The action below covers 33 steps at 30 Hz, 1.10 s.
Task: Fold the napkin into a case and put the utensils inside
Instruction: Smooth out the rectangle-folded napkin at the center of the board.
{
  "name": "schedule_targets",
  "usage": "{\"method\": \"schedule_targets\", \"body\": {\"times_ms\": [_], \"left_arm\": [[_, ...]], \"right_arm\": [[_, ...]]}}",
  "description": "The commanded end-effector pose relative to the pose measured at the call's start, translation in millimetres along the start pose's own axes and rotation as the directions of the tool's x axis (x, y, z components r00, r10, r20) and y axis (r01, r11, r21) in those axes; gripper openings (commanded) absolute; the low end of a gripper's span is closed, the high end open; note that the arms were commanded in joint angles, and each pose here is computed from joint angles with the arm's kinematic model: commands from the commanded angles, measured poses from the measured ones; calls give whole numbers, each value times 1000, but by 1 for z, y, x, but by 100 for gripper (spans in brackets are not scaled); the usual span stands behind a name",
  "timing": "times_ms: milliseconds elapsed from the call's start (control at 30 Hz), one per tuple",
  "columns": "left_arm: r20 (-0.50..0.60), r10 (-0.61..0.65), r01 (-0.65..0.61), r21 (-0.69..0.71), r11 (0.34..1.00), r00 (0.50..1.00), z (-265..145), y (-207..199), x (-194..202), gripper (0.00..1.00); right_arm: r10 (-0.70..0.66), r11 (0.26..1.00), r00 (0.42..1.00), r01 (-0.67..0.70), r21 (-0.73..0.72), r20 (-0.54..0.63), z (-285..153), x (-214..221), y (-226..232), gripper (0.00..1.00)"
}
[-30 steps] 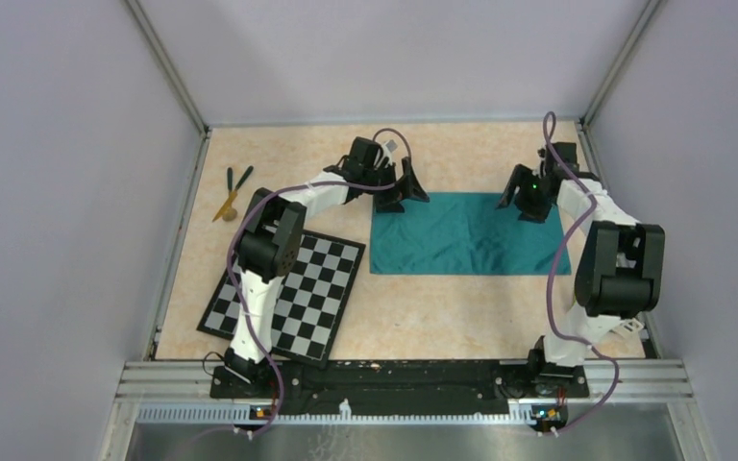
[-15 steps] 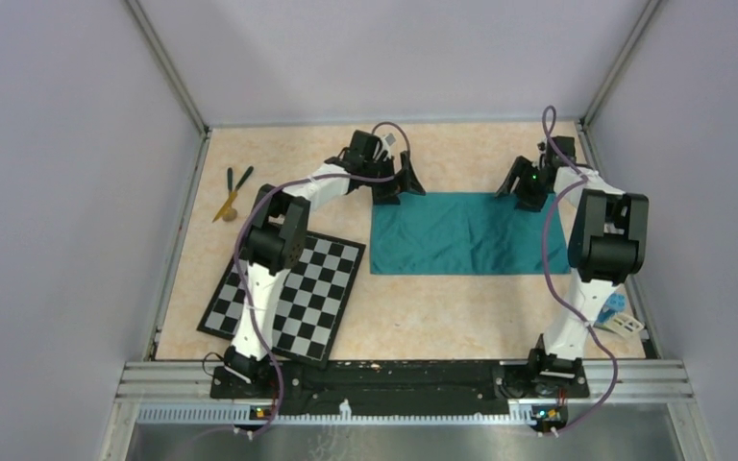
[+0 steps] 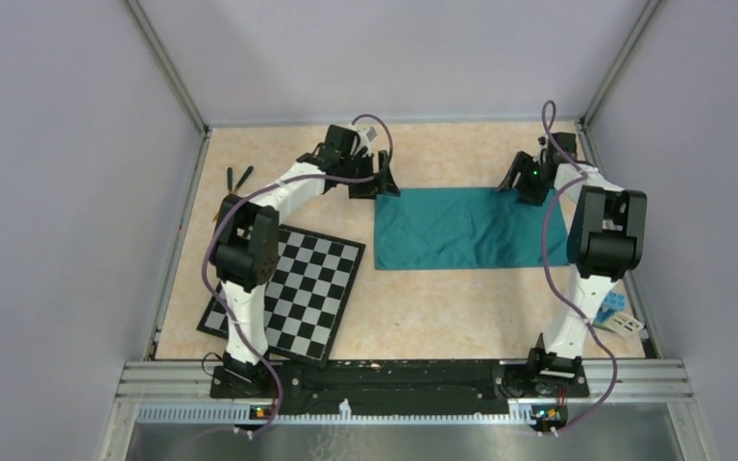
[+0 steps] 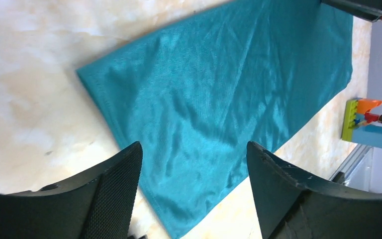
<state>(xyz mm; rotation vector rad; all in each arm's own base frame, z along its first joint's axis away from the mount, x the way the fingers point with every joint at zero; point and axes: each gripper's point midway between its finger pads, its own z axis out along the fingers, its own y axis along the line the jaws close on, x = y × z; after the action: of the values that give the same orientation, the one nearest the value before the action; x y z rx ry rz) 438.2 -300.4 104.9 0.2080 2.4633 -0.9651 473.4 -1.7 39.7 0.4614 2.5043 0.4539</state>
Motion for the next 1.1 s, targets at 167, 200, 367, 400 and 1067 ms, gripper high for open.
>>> {"method": "schedule_targets", "body": {"times_ms": [167, 200, 367, 400, 1067], "left_arm": [[27, -60, 62, -71, 996, 998, -12, 48, -6, 65], [24, -63, 64, -66, 996, 998, -10, 50, -6, 63], [11, -75, 75, -28, 997, 997, 3, 50, -7, 54], [11, -79, 79, -22, 997, 997, 5, 50, -7, 52], [19, -87, 87, 3, 996, 996, 25, 56, -13, 26]], "right_arm": [[-17, 999, 999, 18, -38, 41, -13, -5, 11, 66], [-18, 999, 999, 19, -38, 44, -14, -6, 11, 66], [-18, 999, 999, 19, -25, 46, -16, -4, 9, 66], [-18, 999, 999, 19, -26, 50, -16, -5, 9, 66], [-21, 999, 995, 25, -41, 99, -33, -16, 18, 66]]}}
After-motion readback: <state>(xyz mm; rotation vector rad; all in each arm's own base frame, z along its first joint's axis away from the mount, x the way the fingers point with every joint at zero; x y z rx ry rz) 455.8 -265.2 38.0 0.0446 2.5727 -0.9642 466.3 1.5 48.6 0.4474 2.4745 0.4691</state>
